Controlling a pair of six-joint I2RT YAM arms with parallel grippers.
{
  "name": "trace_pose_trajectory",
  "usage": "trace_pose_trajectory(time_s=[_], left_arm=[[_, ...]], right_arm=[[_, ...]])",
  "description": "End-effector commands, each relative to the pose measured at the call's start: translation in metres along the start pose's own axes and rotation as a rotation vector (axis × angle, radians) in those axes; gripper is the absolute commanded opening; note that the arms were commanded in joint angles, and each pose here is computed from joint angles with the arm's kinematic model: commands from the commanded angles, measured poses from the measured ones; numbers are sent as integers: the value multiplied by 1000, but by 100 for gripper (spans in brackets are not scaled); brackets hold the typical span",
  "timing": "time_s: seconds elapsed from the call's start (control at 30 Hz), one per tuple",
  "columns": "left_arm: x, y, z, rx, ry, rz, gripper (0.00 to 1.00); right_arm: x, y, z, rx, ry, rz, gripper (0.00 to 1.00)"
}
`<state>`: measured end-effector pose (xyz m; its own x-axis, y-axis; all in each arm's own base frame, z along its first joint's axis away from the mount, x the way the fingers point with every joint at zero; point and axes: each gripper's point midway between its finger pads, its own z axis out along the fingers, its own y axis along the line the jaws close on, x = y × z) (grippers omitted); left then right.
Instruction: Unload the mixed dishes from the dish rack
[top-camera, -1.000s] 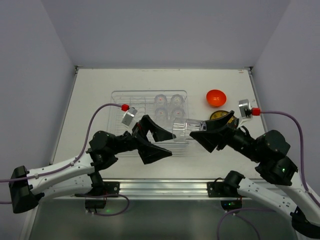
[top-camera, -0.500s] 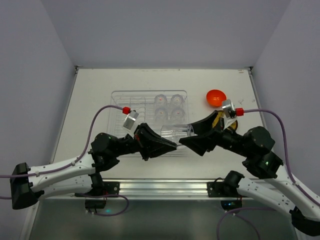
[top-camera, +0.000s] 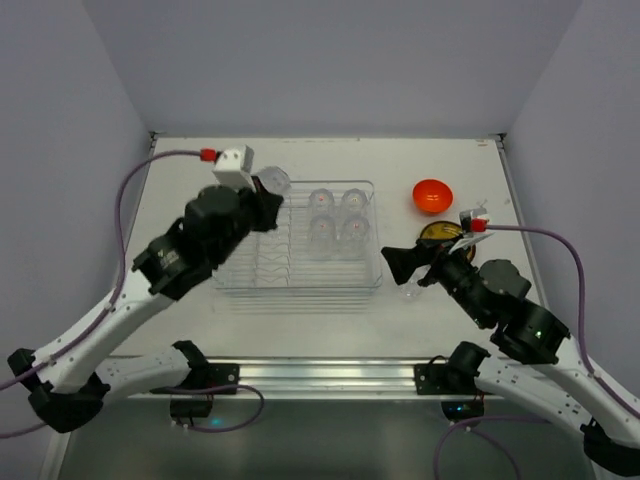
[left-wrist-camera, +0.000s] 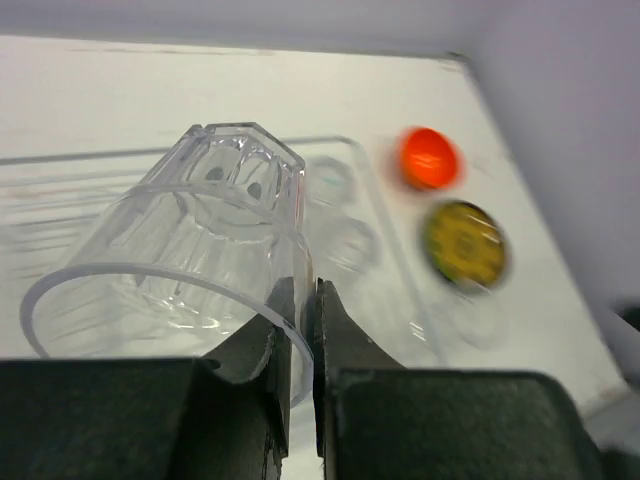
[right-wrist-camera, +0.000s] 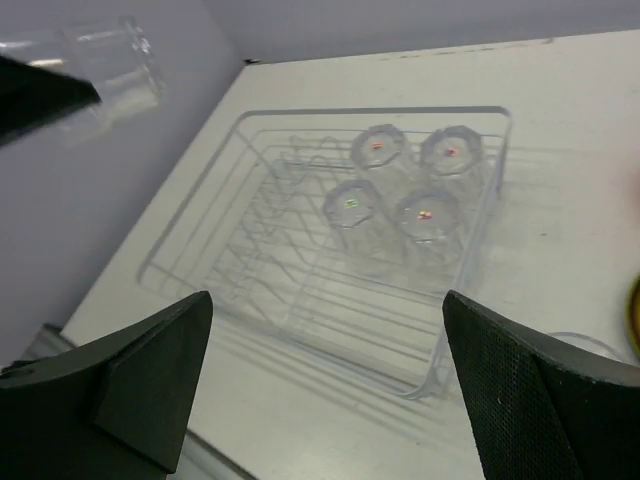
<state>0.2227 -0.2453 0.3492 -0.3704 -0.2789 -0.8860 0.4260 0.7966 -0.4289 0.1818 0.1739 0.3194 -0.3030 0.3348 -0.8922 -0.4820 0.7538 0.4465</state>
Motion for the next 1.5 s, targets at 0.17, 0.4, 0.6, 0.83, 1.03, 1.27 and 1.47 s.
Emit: trace_pose_trajectory(time_s=[0.17, 0.4, 0.6, 0.83, 1.03, 1.27, 1.47], left_arm=[[-61, 282, 10, -782, 361, 44, 0], [3, 349, 35, -869, 704, -25, 0], [32, 399, 35, -927, 811, -116, 0], [73, 421, 57, -845, 910, -193, 0], [74, 432, 62, -855, 909, -198, 4], [57, 425, 64, -849, 857, -200, 69], [3, 394, 55, -816, 690, -173, 93]], right_arm=[[11, -83, 24, 423, 96, -123, 99], [48, -68, 46, 263, 278, -105, 99], [49, -52, 39, 163, 255, -82, 99], [48, -46, 30, 115, 222, -70, 99], [53, -48, 32, 121, 243, -71, 99], [59, -47, 35, 113, 274, -71, 99], [63, -51, 42, 135, 296, -78, 99]])
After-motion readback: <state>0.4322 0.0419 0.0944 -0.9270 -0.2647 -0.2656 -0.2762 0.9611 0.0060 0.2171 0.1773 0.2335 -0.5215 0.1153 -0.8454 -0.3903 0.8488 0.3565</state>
